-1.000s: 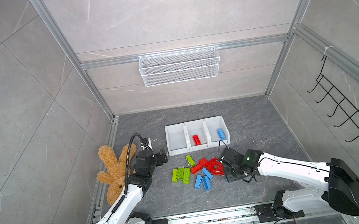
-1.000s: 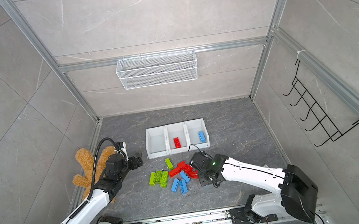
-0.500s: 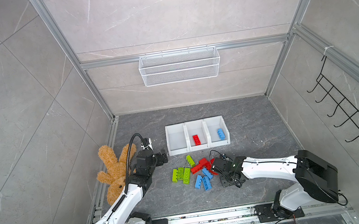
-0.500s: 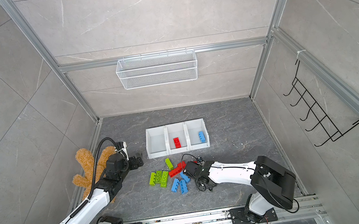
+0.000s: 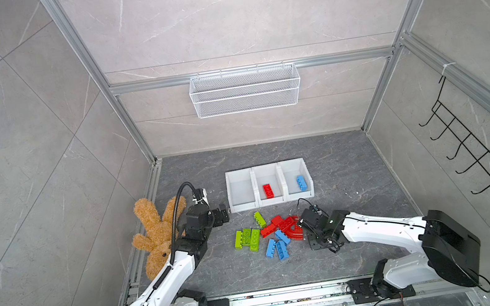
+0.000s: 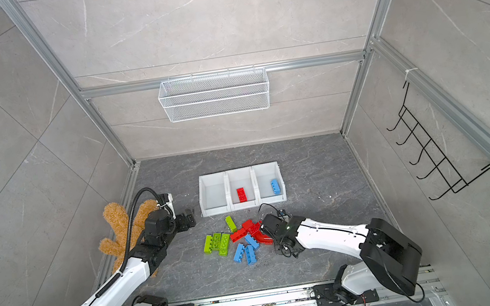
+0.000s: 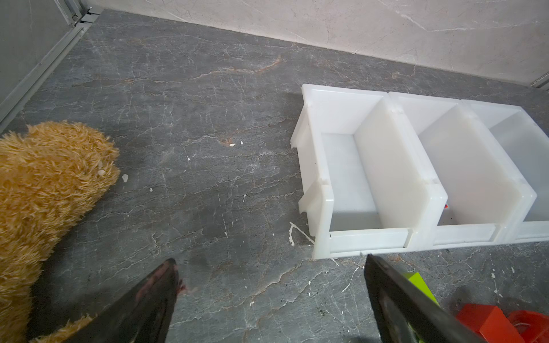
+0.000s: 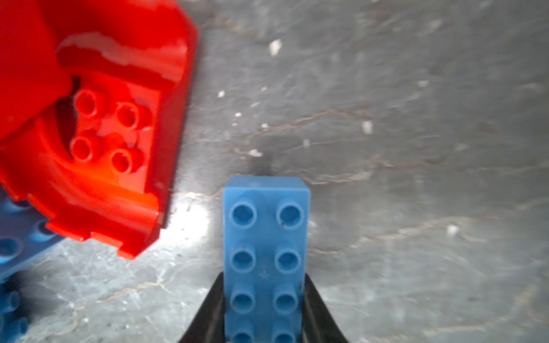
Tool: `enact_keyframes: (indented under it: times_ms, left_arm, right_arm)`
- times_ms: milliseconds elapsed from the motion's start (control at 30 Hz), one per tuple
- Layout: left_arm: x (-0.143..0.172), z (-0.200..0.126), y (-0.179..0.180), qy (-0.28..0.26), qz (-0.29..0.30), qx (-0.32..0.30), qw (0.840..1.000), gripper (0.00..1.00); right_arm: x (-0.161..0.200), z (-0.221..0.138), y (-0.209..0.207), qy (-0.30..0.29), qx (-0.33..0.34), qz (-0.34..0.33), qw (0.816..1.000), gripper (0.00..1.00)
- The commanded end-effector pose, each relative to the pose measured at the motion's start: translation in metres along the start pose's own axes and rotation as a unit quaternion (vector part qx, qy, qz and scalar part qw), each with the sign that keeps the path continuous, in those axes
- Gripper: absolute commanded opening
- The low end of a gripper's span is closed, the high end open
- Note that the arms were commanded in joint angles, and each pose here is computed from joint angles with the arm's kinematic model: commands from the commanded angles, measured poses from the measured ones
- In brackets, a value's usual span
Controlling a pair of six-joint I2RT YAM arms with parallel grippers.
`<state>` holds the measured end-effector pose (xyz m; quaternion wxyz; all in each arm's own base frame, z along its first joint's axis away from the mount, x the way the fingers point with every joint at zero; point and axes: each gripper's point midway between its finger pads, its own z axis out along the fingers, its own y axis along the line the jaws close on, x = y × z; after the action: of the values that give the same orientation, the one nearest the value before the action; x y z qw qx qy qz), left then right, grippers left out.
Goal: Sort the legos into containers by color
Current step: Pick up the lego from the bottom-center of the table, then place the lego in the container.
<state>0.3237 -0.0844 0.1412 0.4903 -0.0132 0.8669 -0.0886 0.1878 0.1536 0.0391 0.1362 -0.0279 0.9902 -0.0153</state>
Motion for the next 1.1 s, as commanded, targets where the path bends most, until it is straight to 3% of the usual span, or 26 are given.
enact_keyframes:
  times_ms: [0, 233, 533, 900, 1000, 1067]
  left_arm:
    - [-0.016, -0.003, -0.007, -0.023, -0.007, 0.011, 1.000, 0.99]
    - [-0.014, 0.000, -0.013, -0.017, -0.016, 0.027, 0.999, 0.99]
    - [-0.017, -0.005, -0.006, -0.026, -0.003, 0.008, 1.000, 0.99]
    - [-0.019, -0.007, -0.005, -0.030, -0.002, 0.008, 1.000, 0.99]
    - [-0.018, -0.006, -0.005, -0.027, -0.003, 0.007, 1.000, 0.99]
    - [-0.018, -0.006, -0.005, -0.028, -0.004, 0.008, 1.000, 0.99]
  right_arm:
    - [-0.026, -0.025, -0.010, -0.021, 0.009, -0.025, 0.999, 0.24]
    - [-0.121, -0.040, 0.003, -0.063, -0.035, -0.059, 0.996, 0.24]
    - [-0.222, 0.008, 0.015, -0.061, -0.077, -0.050, 0.994, 0.25]
    - [-0.236, 0.025, 0.019, -0.057, -0.074, -0.048, 0.995, 0.29]
    - [-0.237, 0.016, 0.017, -0.064, -0.075, -0.046, 0.994, 0.50]
    - [-0.237, 0.008, 0.016, -0.069, -0.075, -0.046, 0.994, 0.58]
